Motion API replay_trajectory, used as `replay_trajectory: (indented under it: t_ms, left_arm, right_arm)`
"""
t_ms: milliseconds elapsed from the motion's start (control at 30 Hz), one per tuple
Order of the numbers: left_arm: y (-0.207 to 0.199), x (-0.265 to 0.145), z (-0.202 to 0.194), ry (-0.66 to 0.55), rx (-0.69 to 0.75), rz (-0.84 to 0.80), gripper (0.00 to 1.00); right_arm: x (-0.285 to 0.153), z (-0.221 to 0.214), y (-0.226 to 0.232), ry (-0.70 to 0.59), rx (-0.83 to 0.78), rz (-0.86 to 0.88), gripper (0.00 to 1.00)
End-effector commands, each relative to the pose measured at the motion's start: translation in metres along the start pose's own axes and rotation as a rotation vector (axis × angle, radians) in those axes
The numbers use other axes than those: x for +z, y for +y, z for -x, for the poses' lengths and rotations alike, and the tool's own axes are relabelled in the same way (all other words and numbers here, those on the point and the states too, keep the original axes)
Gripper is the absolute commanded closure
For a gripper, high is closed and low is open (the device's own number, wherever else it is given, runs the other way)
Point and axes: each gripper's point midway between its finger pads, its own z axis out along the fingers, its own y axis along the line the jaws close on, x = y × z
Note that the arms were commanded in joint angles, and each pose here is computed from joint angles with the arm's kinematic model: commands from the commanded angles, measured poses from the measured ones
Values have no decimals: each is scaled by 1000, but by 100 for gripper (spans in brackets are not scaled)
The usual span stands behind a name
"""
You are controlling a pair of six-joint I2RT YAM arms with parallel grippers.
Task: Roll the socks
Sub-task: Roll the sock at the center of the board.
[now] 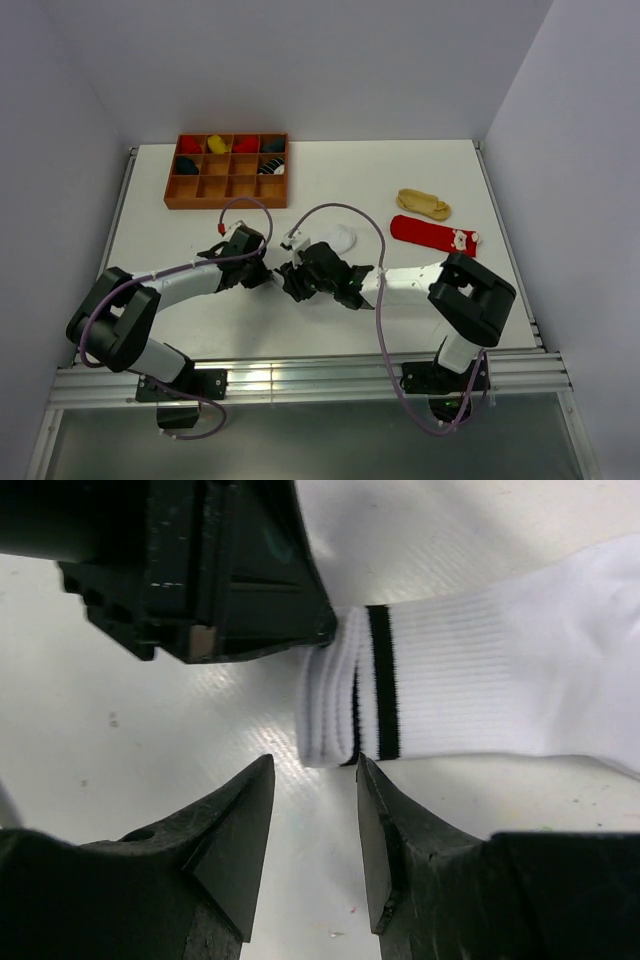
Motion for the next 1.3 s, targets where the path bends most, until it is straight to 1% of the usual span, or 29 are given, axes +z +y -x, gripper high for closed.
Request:
replay_trajectory:
  t_ms: [0, 267, 633, 1033, 1167, 1267]
  left_arm:
    - [31, 3, -11, 29, 55, 124, 82]
    - [31, 4, -13, 36, 51, 122, 82]
    - [30, 5, -14, 42, 57, 120, 82]
    - [31, 6, -17, 47, 56, 124, 82]
    - [32, 6, -17, 47, 57, 124, 82]
    - [31, 6, -17, 47, 56, 122, 82]
  right_arm:
    - [6, 12, -5, -55, -49, -47, 53]
    - [15, 3, 4, -34, -87, -33, 54]
    - [28, 0, -1, -27, -121, -85, 54]
    - [28, 4, -3, -53, -105, -98, 55]
    - [29, 6, -1, -55, -100, -91, 58]
    - [31, 2, 0, -39, -94, -84, 63]
